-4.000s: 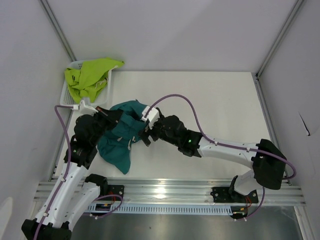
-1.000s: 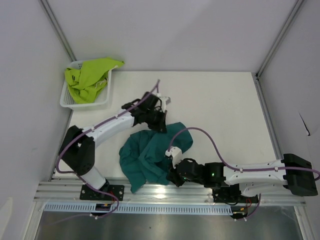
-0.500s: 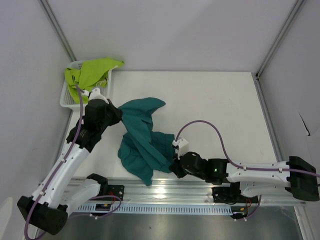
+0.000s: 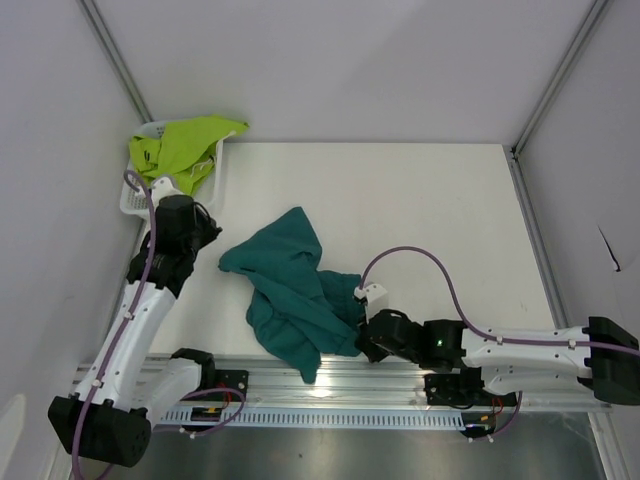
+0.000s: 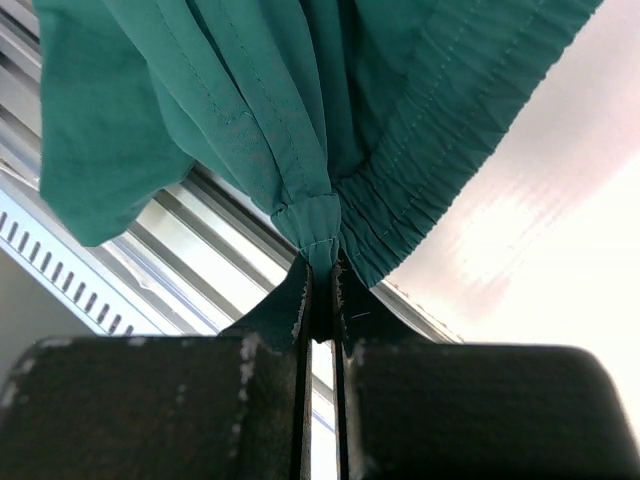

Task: Fold and stack the shorts
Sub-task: Flatten the shorts out

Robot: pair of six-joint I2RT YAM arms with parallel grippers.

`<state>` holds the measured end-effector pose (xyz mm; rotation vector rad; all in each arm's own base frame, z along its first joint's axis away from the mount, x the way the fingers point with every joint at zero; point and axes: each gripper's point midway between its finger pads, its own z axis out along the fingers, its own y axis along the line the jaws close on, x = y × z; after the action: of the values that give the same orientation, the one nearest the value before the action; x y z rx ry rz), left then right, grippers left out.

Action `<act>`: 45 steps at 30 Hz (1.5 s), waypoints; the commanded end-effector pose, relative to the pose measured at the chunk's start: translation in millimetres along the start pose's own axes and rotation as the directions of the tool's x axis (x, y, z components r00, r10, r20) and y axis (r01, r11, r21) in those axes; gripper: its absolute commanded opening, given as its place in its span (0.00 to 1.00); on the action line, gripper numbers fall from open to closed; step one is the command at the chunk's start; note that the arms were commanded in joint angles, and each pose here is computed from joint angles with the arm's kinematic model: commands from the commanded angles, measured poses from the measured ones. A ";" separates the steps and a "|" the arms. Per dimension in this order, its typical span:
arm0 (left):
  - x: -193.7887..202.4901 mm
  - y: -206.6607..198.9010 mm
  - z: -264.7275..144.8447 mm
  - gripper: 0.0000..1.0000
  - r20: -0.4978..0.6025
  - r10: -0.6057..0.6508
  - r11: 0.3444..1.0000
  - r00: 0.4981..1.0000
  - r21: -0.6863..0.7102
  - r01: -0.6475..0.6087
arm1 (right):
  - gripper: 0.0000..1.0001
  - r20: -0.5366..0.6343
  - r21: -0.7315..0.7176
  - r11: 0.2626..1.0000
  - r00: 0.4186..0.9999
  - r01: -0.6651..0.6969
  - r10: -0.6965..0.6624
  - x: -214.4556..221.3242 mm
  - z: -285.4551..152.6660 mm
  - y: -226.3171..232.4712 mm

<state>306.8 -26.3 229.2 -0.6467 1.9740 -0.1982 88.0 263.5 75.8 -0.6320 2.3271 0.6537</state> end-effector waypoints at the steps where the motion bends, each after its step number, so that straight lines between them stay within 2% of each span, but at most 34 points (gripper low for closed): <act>1: -13.8 0.3 3.7 0.16 0.040 -0.008 1.000 0.999 0.014 0.007 | 0.00 -0.006 0.060 0.998 1.000 -0.016 0.017 5.0 -6.4 -15.0; 4: -3.5 3.7 8.4 0.18 0.015 -0.009 1.000 1.000 0.022 0.008 | 0.00 -0.005 0.100 0.995 1.000 -0.027 0.028 3.1 -9.2 -23.1; 7: 15.4 5.7 11.6 0.50 -0.026 -0.020 0.999 0.999 0.045 0.021 | 0.00 0.008 0.154 0.987 0.999 -0.050 0.050 -1.3 -13.3 -35.0; 8: 17.8 5.1 10.0 0.74 -0.028 -0.030 0.998 0.999 0.059 0.031 | 0.00 0.023 0.181 0.981 0.997 -0.075 0.072 -5.8 -14.2 -42.7; 11: 34.5 5.3 10.2 0.85 -0.067 -0.037 0.995 0.997 0.091 0.043 | 0.00 0.055 0.282 0.948 0.989 -0.149 0.139 -18.5 -18.7 -70.3; 16: 56.7 4.2 12.1 0.88 -0.127 -0.051 0.989 0.991 0.131 0.068 | 0.00 0.122 0.434 0.866 0.968 -0.249 0.217 -45.5 -33.6 -116.0; 20: 84.3 8.0 19.7 0.88 -0.180 -0.091 0.981 0.979 0.154 0.120 | 0.00 0.233 0.522 0.781 0.938 -0.344 0.257 -66.3 -45.9 -151.5; 25: 110.4 8.7 25.6 0.88 -0.238 -0.161 0.963 0.958 0.175 0.205 | 0.00 0.422 0.637 0.637 0.888 -0.434 0.183 -96.1 -72.7 -200.6; 28: 124.6 12.2 24.3 0.88 -0.258 -0.206 0.950 0.944 0.180 0.256 | 0.00 0.477 0.659 0.603 0.870 -0.450 0.127 -104.2 -77.7 -217.7; 30: 133.8 14.6 24.0 0.88 -0.272 -0.235 0.939 0.933 0.183 0.290 | 0.00 0.505 0.636 0.619 0.855 -0.460 0.117 -114.1 -75.4 -220.0; 34: 140.6 10.9 25.4 0.88 -0.299 -0.284 0.918 0.911 0.190 0.348 | 0.00 0.480 0.648 0.645 0.875 -0.405 0.067 -118.7 -72.7 -222.5; 41: 129.8 -14.5 40.7 0.88 -0.362 -0.337 0.889 0.869 0.181 0.420 | 0.00 0.414 0.681 0.671 0.910 -0.294 -0.022 -119.2 -76.0 -220.7; 44: 111.8 -34.8 49.6 0.88 -0.362 -0.345 0.872 0.866 0.217 0.438 | 0.00 0.399 0.660 0.708 0.916 -0.253 -0.045 -119.8 -73.2 -212.4; 45: 119.0 -33.9 57.8 0.88 -0.386 -0.347 0.878 0.855 0.187 0.441 | 0.00 0.394 0.655 0.719 0.917 -0.231 -0.065 -120.8 -72.1 -206.2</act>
<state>293.5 -98.9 87.1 -0.8984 2.1605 -0.7658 256.1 87.2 131.9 0.0414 2.0672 -0.1136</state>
